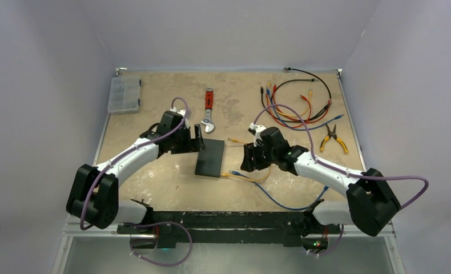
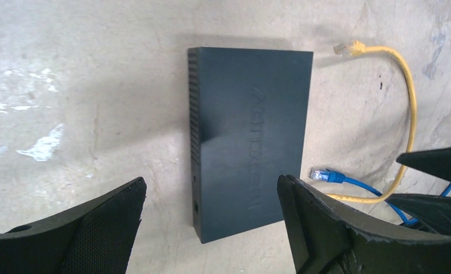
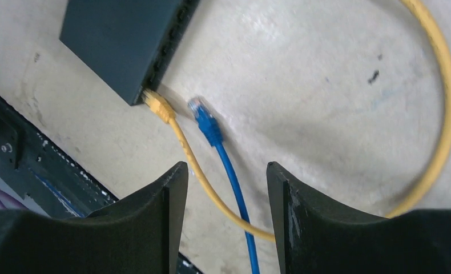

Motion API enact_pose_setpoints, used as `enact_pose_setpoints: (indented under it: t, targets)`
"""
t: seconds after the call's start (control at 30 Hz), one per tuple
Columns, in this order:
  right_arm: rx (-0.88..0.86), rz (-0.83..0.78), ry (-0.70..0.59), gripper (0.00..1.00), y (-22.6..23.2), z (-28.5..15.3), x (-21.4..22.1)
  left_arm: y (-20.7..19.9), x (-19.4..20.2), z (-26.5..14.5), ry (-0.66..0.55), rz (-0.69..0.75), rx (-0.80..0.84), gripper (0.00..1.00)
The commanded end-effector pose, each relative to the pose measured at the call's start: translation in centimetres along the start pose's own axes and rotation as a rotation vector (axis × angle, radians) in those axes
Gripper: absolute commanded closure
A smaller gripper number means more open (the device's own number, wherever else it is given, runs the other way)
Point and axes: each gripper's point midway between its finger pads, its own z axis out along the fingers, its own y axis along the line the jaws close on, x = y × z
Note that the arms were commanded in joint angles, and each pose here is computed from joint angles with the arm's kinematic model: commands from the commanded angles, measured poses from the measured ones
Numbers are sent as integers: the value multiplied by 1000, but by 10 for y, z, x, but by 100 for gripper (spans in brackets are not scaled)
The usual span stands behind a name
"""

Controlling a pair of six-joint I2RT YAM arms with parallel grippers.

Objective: Pull the plug from the switch port
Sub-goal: Place the connector at the center of the board, then pick up the connector from the center of the board.

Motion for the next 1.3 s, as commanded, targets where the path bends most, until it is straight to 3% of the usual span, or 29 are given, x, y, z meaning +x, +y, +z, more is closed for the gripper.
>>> enact_pose_setpoints:
  t: [0.0, 0.47, 0.63, 0.83, 0.9, 1.0, 1.27]
  targets:
    - [117, 60, 4, 46, 0, -22, -5, 5, -9, -10, -12, 22, 32, 14]
    - [294, 59, 272, 55, -11, -21, 73, 25, -16, -7, 7, 59, -46, 14]
    - [323, 30, 289, 72, -11, -13, 79, 25, -19, -8, 8, 71, -52, 15]
    - [349, -4, 304, 71, -7, -11, 81, 29, -24, -11, 10, 101, -83, 15]
    - [355, -8, 293, 78, -7, -12, 80, 33, -24, -12, 14, 116, -104, 15]
    - [316, -18, 268, 100, 2, -12, 73, 40, -27, -14, 17, 143, -147, 15]
    - [-31, -104, 169, 100, 68, -32, 49, 60, -25, -15, 19, 168, -241, 15]
